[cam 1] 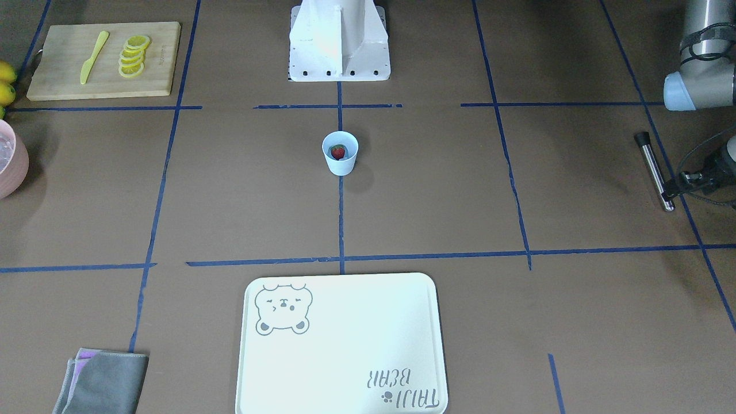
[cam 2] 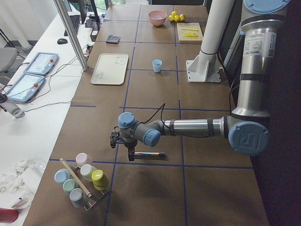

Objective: Mash ice and strawberries in cup

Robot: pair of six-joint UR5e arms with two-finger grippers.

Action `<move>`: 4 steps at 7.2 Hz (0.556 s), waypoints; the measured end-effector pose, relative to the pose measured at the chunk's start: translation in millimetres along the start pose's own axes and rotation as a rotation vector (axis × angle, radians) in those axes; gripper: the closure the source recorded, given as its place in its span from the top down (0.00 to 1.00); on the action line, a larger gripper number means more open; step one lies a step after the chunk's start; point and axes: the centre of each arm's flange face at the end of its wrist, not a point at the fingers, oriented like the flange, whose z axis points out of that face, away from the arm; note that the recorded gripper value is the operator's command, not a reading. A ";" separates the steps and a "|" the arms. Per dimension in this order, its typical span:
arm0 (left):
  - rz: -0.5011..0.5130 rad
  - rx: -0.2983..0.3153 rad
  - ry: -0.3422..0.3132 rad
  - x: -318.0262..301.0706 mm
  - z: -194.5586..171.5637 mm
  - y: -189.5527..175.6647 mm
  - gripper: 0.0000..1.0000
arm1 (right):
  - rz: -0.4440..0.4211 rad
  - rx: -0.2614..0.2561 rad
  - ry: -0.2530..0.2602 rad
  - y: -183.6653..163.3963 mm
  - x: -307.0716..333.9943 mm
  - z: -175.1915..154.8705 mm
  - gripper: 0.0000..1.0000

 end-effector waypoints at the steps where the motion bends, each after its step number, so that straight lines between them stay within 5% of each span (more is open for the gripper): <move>1: -0.003 -0.002 0.000 -3.1 4.6 0.8 1.00 | -0.001 0.001 0.000 -0.3 -0.3 -0.3 0.99; 4: 0.008 -0.029 0.012 1.7 16.4 5.7 1.00 | -0.004 0.003 0.000 -1.0 -1.3 -1.3 0.99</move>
